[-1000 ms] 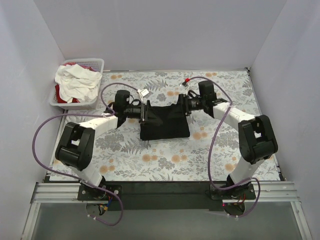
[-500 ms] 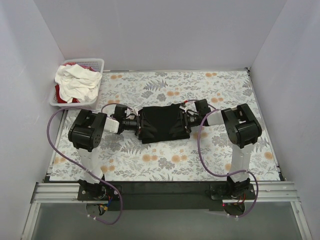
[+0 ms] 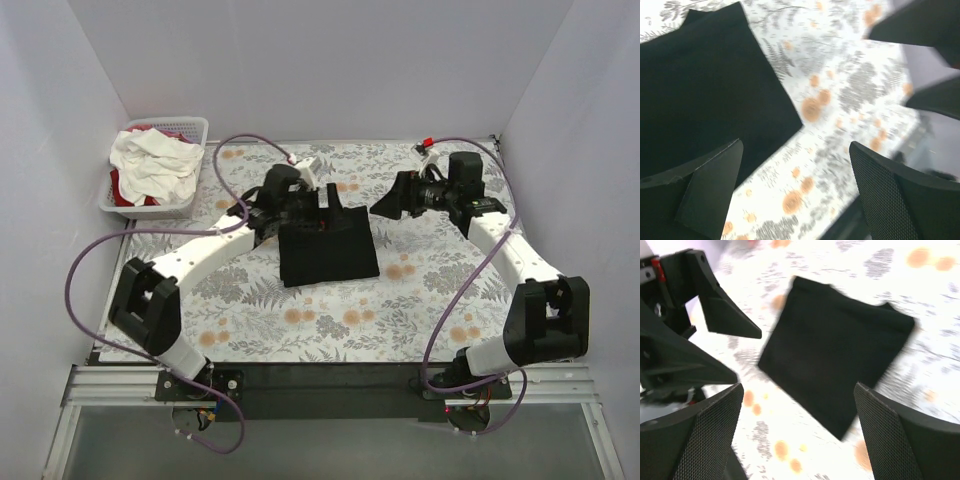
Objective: Fold and stack the t-shirts
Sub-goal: Neatly place the folded tshirt to the corner
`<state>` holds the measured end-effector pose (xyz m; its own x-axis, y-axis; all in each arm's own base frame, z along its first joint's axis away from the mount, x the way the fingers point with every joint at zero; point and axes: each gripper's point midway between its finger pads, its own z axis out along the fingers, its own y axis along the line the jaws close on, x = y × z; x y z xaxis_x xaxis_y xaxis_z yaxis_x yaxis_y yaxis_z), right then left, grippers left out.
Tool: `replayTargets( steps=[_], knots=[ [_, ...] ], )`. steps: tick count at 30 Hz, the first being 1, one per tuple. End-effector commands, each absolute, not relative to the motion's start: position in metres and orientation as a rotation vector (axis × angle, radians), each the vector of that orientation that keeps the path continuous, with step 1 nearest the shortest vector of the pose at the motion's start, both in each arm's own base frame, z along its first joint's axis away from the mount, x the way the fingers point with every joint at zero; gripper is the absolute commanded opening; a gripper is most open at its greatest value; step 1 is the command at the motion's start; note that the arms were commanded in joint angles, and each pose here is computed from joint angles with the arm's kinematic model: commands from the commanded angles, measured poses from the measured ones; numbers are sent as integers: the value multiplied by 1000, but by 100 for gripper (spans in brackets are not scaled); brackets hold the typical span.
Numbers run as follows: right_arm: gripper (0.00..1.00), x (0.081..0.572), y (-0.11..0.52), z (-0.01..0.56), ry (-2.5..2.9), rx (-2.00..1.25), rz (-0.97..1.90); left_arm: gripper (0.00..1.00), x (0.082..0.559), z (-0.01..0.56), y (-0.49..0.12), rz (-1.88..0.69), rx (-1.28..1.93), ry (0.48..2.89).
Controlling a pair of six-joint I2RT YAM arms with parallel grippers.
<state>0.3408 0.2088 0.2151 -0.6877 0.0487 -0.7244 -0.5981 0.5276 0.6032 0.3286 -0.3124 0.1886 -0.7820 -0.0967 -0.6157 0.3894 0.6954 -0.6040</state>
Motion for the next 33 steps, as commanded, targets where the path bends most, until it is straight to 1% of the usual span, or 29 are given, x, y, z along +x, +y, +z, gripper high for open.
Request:
replayTargets(
  steps=[1, 2, 3, 4, 5, 6, 7, 10, 12, 13, 15, 16, 19, 20, 22, 28, 29, 33],
  knots=[
    [98, 344, 170, 185, 2163, -451, 914, 88, 334, 97, -281, -443, 181, 2523],
    [98, 344, 167, 189, 2150, -450, 898, 88, 344, 105, -291, -430, 188, 2492],
    [98, 344, 162, 188, 2150, -435, 890, 88, 346, 100, -295, -388, 205, 2497],
    [98, 341, 160, 184, 2161, -426, 890, 88, 344, 79, -304, -332, 244, 2530],
    [98, 340, 159, 185, 2157, -429, 891, 89, 355, 82, -305, -272, 224, 2508],
    [98, 339, 155, 183, 2160, -421, 886, 89, 352, 54, -301, -206, 227, 2576],
    [98, 337, 154, 180, 2167, -419, 883, 89, 351, 43, -298, -166, 230, 2603],
    [98, 337, 148, 177, 2170, -418, 865, 89, 345, 2, -270, 39, 307, 2700],
    [98, 337, 144, 176, 2171, -420, 851, 89, 339, -10, -251, 96, 334, 2754],
    [98, 337, 143, 176, 2172, -422, 846, 89, 335, -18, -230, 117, 311, 2800],
    [98, 340, 139, 174, 2179, -420, 824, 89, 331, -17, -211, 72, 322, 2850],
    [98, 340, 139, 172, 2183, -420, 818, 89, 330, -21, -189, 73, 288, 2893],
    [98, 344, 137, 171, 2188, -429, 809, 89, 322, -16, -154, 70, 414, 2949],
    [99, 346, 137, 172, 2189, -431, 811, 89, 319, -10, -143, 95, 502, 2944],
    [98, 348, 136, 172, 2194, -425, 809, 89, 317, -7, -117, 110, 502, 2965],
    [98, 352, 134, 177, 2196, -417, 790, 89, 276, -2, -63, 41, 527, 3081],
    [98, 353, 133, 176, 2188, -447, 771, 89, 260, -4, -57, 32, 528, 3121],
    [98, 356, 130, 178, 2189, -456, 750, 89, 233, -2, -25, 22, 466, 3166]
  ],
)
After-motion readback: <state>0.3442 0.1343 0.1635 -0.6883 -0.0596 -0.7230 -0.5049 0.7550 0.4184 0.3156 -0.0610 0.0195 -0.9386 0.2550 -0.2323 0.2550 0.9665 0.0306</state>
